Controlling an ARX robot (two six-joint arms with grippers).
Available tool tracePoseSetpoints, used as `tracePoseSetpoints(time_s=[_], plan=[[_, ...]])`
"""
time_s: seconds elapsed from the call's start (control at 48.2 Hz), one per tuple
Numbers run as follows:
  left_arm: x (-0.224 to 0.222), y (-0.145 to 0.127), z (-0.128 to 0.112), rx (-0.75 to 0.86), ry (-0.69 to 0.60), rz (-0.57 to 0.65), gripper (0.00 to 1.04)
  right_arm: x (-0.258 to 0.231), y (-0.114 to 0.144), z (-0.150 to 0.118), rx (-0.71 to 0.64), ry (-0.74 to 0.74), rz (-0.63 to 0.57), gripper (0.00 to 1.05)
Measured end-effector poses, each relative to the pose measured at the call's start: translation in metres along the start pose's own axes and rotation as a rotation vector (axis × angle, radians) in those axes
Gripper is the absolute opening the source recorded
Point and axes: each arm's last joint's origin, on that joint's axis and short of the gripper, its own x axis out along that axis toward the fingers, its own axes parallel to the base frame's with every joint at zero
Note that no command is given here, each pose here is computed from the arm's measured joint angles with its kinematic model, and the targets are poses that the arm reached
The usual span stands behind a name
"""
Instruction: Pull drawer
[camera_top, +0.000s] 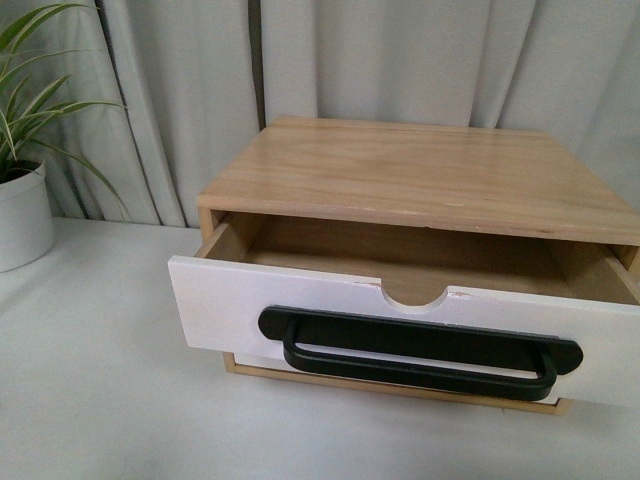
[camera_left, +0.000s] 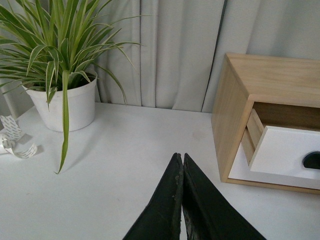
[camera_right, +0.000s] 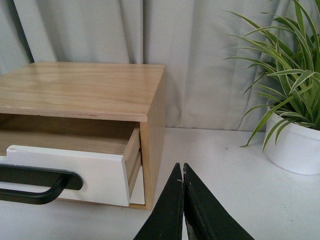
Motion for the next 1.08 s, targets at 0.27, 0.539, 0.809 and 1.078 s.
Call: tracePoseSetpoints(time_s=[0.27, 0.539, 0.809, 1.078], plan=[[0.0, 0.0, 0.0002, -0.001, -0.001, 0.0, 0.5, 0.0, 0.0, 0.0, 0.0, 0.0, 0.0, 0.43], [0.0, 0.0, 0.0, 0.0, 0.0, 0.0, 1.01, 0.0, 0.0, 0.0, 0.0, 0.0, 0.0, 0.96], [0.0, 0.0, 0.0, -0.001, 0.0, 0.0, 0.99, 0.0, 0.0, 0.0, 0.002, 0.0, 0.0, 0.96], [0.0, 0.0, 0.0001, -0.001, 0.0, 0.0, 0.99, 0.0, 0.0, 0.0, 0.002, 0.0, 0.0, 0.96]])
